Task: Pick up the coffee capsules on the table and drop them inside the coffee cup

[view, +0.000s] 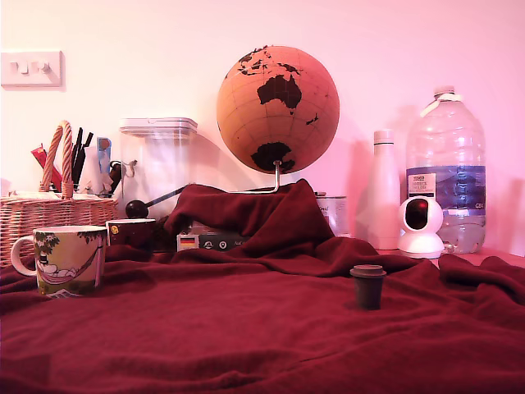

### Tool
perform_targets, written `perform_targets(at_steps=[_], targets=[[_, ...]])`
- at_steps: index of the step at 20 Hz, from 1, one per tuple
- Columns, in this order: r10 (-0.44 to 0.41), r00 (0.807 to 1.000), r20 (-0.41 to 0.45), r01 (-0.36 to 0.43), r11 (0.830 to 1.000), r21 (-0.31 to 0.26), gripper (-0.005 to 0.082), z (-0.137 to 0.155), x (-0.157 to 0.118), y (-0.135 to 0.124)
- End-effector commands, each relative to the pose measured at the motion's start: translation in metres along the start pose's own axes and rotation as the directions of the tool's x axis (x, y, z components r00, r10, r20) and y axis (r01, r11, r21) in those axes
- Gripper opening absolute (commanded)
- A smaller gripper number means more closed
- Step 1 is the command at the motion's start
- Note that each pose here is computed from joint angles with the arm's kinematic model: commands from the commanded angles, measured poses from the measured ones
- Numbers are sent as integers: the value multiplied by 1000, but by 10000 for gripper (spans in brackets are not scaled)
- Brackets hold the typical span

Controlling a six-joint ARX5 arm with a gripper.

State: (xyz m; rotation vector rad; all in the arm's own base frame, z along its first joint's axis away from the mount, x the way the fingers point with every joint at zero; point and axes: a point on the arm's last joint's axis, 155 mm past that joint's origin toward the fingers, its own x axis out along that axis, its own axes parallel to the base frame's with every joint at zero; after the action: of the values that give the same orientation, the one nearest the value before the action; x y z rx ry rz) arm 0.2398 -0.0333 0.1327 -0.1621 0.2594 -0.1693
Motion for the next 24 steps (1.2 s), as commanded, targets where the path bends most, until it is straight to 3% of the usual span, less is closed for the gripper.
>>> perform_targets(at_steps=[1,7,12,19,22,24], targets=[[-10,996,87,8,1000,23,-19,15,-4,-2],[-21,995,95,20,1000,14,-19,17,-4,-4],[-136,972,193,138,990,6,-19,43,-10,-27],[-259,960,110,265,963,-51,-19,33,-2,-49],[-333,939,80,337,941,-40,-19,36,2,-67],[-374,926,46,374,927,9,-19,34,5,-79]])
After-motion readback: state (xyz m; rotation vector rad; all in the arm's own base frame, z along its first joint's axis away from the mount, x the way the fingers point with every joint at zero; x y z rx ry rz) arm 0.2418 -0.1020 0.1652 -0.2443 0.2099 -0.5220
